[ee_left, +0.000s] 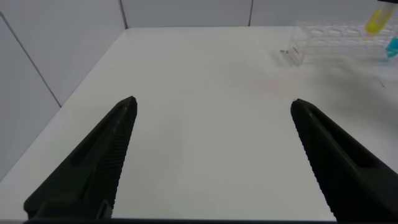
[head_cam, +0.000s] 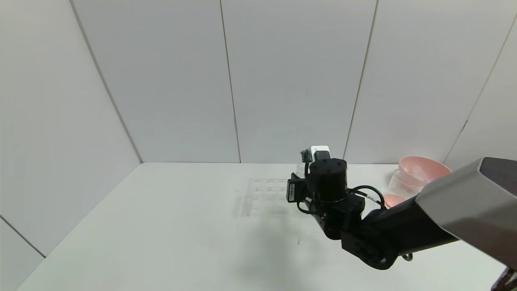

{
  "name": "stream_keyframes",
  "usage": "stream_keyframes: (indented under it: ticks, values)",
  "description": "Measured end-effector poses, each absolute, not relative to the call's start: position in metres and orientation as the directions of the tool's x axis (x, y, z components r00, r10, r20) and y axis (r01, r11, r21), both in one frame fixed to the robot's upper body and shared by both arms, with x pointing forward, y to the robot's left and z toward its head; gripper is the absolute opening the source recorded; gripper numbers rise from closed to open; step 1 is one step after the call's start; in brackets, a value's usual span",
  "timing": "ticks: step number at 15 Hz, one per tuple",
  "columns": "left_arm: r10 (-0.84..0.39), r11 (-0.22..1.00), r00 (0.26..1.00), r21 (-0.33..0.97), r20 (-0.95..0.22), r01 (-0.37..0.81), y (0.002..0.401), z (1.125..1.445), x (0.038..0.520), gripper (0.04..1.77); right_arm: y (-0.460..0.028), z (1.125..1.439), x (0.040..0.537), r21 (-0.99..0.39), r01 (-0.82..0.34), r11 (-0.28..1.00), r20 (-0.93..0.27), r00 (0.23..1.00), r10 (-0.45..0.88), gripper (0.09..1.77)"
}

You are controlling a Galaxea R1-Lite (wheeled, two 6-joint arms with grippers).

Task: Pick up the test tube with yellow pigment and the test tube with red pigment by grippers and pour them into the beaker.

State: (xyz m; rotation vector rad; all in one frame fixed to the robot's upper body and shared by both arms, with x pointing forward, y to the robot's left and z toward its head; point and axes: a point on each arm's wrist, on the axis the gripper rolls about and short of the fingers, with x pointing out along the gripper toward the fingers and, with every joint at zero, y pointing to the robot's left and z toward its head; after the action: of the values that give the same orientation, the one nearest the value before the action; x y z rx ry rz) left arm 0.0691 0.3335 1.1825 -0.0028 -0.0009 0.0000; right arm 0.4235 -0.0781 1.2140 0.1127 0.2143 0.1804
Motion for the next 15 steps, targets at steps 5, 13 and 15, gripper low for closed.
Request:
stream_keyframes:
  ticks: [5, 13, 15]
  values:
    - [0.000, 1.000, 1.000, -0.003, 0.001, 0.000, 0.334, 1.182, 0.069, 1.76, -0.108, 1.267, 0.424, 0.168, -0.162, 0.972, -0.104, 0.978, 0.181, 0.52]
    - [0.000, 1.000, 1.000, -0.003, 0.001, 0.000, 0.334, 1.182, 0.069, 1.76, -0.286, 1.314, 0.442, 0.053, -0.125, 0.991, -0.057, 0.990, 0.128, 0.52]
    - [0.000, 1.000, 1.000, -0.003, 0.000, 0.000, 0.334, 1.182, 0.069, 1.76, -0.347, 1.315, 0.441, -0.024, -0.141, 0.990, -0.045, 0.989, 0.140, 0.52]
